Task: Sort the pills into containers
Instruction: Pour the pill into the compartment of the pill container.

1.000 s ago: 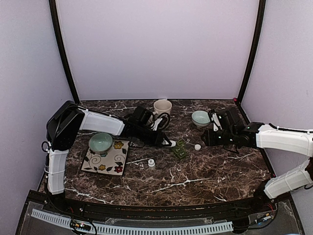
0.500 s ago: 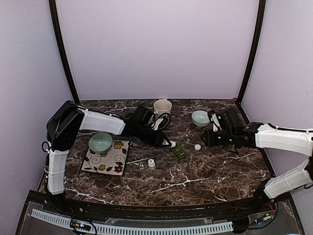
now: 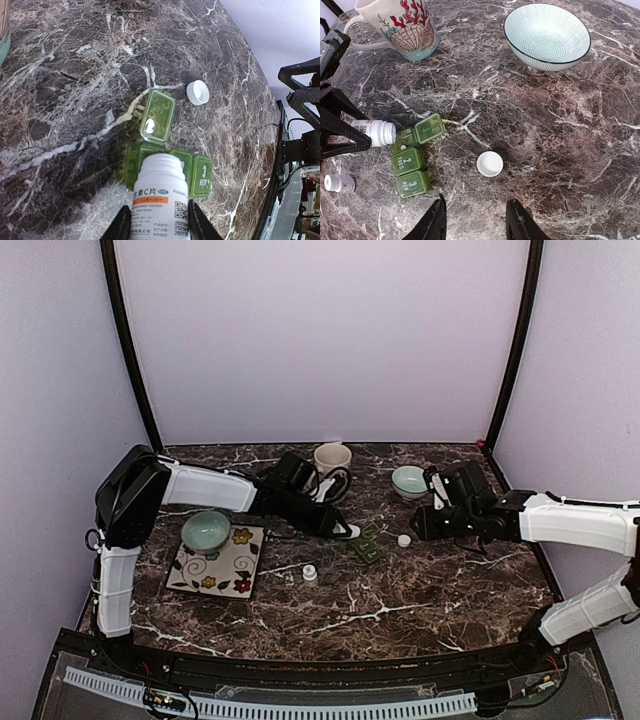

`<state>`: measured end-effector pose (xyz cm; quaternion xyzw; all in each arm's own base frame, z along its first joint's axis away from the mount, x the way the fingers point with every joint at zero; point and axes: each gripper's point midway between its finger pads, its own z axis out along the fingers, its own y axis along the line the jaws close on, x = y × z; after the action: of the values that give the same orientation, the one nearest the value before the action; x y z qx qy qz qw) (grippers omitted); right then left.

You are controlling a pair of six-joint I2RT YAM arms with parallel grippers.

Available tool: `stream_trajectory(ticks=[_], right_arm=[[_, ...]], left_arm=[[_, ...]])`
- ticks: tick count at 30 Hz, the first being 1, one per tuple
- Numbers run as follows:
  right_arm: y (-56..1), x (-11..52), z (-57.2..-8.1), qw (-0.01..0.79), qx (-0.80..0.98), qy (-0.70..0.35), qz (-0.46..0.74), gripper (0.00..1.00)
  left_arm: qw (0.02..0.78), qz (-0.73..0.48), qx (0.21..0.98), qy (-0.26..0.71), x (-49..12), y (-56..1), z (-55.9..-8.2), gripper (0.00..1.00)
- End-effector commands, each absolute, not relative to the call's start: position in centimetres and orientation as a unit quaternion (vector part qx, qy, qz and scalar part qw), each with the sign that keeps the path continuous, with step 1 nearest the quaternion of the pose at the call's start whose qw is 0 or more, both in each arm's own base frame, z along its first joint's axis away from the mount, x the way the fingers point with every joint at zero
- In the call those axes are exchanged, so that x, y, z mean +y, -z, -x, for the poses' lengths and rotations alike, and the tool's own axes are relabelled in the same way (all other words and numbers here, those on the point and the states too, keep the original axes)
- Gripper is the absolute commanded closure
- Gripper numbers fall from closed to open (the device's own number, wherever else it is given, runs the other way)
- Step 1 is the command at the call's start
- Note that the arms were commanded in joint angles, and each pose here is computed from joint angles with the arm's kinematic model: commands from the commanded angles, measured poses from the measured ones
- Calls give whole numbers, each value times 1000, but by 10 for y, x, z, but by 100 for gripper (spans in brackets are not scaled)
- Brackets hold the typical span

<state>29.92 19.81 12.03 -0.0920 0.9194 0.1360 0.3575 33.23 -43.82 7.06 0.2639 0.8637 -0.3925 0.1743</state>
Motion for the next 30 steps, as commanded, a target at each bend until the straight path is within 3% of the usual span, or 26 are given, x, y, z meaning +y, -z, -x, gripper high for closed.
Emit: stream_trajectory(ticks=[1, 30], right_arm=[[-134, 204, -310, 378, 910, -150, 87, 60], [-134, 206, -312, 377, 909, -151, 89, 60]], left_arm=[[205, -281, 848, 401, -443, -111, -333, 100], [203, -295, 854, 378, -444, -108, -331, 100]])
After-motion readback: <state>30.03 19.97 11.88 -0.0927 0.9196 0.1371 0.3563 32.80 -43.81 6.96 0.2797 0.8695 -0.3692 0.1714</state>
